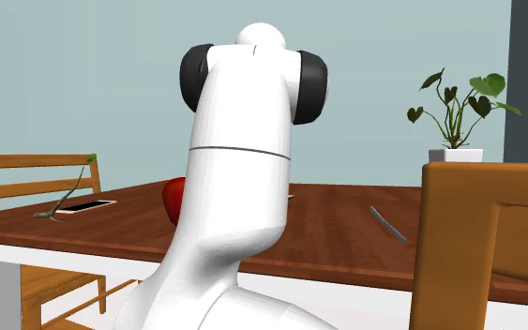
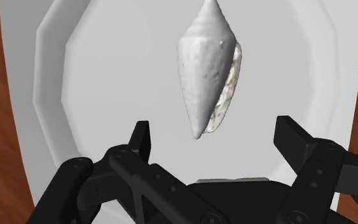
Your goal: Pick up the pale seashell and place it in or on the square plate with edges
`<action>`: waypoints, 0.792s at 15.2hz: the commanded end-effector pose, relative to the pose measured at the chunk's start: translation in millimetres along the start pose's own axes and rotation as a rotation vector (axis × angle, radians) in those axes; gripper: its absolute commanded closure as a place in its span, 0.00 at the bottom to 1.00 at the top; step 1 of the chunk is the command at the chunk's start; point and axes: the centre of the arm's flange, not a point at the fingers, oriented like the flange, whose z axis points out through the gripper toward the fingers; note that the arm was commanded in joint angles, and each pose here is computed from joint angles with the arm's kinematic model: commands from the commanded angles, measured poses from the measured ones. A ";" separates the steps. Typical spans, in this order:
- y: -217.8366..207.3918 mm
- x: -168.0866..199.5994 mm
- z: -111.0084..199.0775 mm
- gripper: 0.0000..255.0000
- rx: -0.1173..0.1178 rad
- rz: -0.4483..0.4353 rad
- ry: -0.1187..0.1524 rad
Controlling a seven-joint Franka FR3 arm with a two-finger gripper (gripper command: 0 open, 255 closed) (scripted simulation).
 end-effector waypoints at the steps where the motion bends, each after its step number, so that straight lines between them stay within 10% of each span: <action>1: 0.4 0.1 0.0 0.00 0.000 0.000 0.000; 5: 0.4 0.0 -50.0 0.00 0.000 0.000 0.000; 12: 0.3 0.0 -50.0 0.00 0.000 0.000 0.000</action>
